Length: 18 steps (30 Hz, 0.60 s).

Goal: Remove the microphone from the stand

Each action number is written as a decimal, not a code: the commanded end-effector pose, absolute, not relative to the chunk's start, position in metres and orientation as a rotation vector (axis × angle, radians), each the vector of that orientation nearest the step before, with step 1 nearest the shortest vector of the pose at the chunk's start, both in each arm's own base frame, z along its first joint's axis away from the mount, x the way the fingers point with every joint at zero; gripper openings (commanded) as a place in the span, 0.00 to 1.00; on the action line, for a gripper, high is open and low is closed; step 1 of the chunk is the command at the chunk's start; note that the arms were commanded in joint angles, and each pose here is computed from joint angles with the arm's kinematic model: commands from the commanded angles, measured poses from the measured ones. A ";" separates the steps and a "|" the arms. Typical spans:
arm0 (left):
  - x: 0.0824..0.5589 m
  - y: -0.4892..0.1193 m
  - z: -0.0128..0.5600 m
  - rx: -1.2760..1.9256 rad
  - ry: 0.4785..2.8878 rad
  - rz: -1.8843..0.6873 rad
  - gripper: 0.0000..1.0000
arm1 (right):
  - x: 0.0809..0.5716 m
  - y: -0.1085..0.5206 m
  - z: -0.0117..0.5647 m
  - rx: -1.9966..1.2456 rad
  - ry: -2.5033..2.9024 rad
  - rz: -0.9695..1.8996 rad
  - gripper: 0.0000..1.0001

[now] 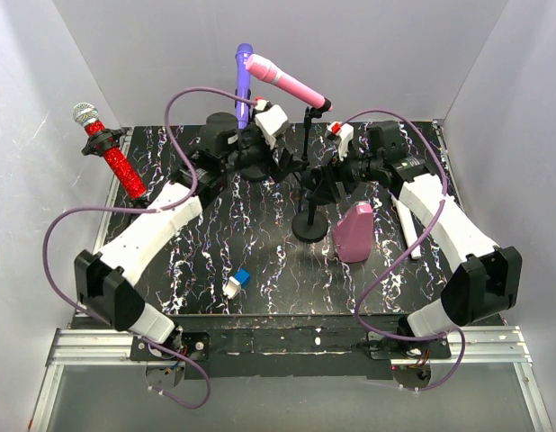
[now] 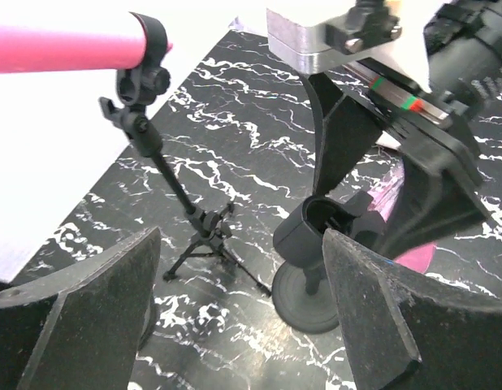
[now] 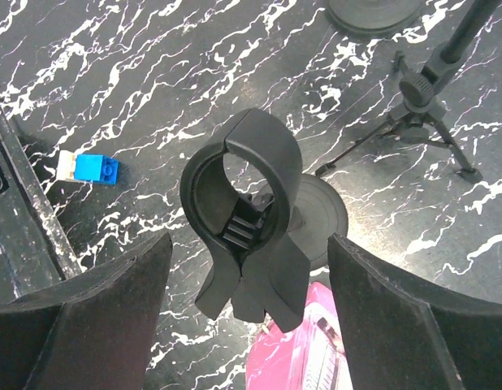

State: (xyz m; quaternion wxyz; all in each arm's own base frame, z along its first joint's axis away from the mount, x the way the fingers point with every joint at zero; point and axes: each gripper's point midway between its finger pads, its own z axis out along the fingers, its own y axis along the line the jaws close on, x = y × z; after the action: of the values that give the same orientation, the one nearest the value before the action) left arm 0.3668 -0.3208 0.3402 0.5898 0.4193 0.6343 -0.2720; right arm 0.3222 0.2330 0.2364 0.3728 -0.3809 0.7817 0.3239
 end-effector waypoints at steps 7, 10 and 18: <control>0.326 -0.249 0.344 1.076 1.533 -0.396 0.81 | 0.342 0.243 0.239 -0.960 1.984 0.825 0.66; 0.323 -0.237 0.330 1.106 1.524 -0.340 0.81 | 0.351 0.246 0.244 -0.932 1.999 0.817 0.54; 0.330 -0.220 0.331 1.054 1.559 -0.305 0.82 | 0.355 0.226 0.254 -0.858 1.989 0.670 0.24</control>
State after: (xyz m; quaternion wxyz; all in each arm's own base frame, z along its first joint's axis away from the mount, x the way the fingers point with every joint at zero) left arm 0.3303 -0.2319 0.3252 0.5725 0.4563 0.6650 -0.1477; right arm 0.3472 0.2394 0.2307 0.3688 -0.3577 0.8004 0.3087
